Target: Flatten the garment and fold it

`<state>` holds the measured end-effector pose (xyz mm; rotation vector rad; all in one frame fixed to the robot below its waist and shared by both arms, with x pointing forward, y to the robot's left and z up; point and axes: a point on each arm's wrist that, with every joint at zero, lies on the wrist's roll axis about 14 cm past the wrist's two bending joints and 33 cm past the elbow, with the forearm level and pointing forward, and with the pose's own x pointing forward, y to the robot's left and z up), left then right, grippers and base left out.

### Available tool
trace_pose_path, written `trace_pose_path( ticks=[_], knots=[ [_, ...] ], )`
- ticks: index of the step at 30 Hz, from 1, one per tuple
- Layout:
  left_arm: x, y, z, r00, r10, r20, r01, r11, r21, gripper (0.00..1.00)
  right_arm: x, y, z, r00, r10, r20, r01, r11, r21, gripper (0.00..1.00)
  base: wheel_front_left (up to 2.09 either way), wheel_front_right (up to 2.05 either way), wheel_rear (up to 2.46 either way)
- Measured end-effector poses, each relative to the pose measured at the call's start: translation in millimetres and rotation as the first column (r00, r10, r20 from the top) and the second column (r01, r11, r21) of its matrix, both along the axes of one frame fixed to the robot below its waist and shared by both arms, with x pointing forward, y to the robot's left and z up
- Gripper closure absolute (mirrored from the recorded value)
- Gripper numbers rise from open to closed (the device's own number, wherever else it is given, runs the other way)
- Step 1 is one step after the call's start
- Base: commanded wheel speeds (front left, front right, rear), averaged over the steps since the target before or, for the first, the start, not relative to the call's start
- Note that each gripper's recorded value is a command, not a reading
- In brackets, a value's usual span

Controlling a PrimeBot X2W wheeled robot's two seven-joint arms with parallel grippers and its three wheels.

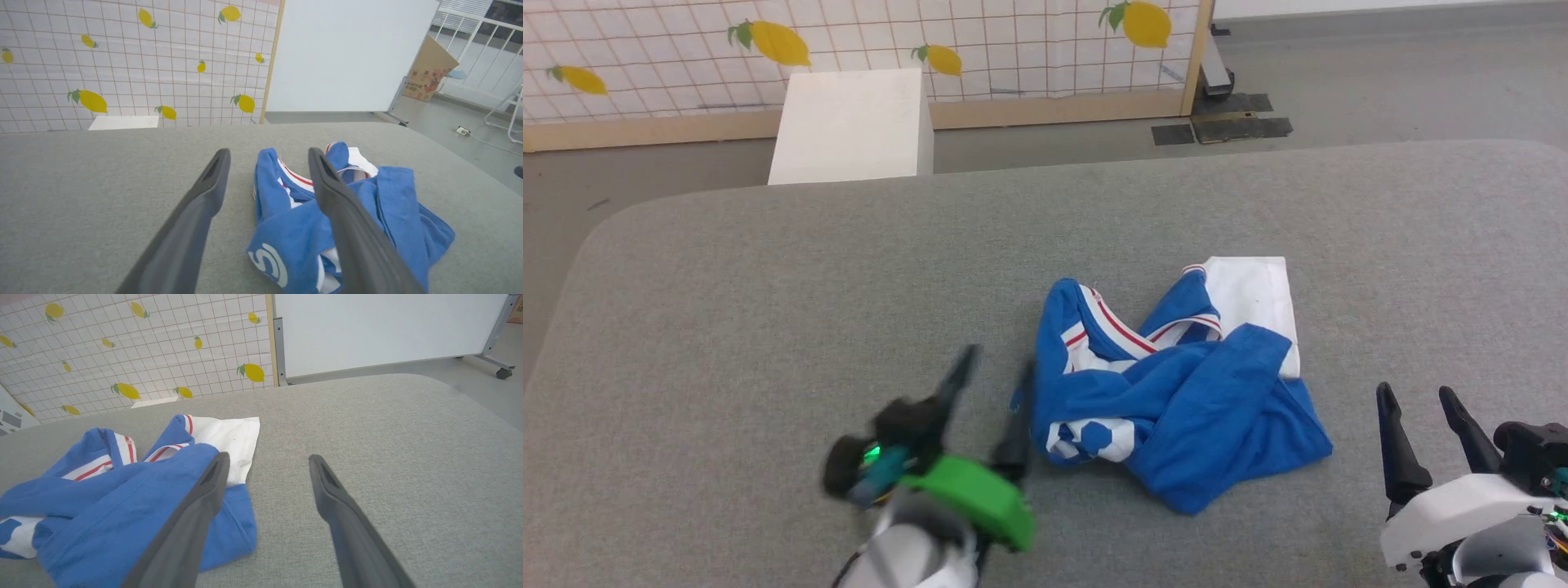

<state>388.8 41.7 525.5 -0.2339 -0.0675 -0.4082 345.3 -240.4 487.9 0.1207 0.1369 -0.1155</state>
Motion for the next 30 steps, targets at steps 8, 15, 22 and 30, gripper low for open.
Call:
trace_pose_path(
  ticks=[8,15,22,30],
  knots=[
    [7.0,-87.4,-31.1,0.928,-0.291,-0.235,0.337,0.921,0.192,0.00,-2.3,3.4,-6.9,1.000,0.005,-0.019,-0.004,1.000,0.021,0.00,0.00,0.00,0.00],
    [7.3,-103.5,-78.8,0.807,-0.295,-0.512,0.501,0.801,0.328,0.00,-5.3,5.7,-17.3,0.999,0.005,-0.050,-0.003,0.999,0.039,0.00,0.00,0.00,0.00],
    [-19.9,-116.2,-102.9,0.648,-0.316,-0.693,0.657,0.693,0.298,1.00,-9.3,0.2,-19.2,0.998,-0.014,-0.055,0.016,0.999,0.038,0.00,0.00,0.00,0.00],
    [-18.6,-145.6,-44.4,0.734,-0.485,-0.475,0.645,0.716,0.266,1.00,-9.6,1.7,-10.8,1.000,-0.008,-0.027,0.009,0.999,0.037,0.00,0.00,0.00,0.00]
  ],
)
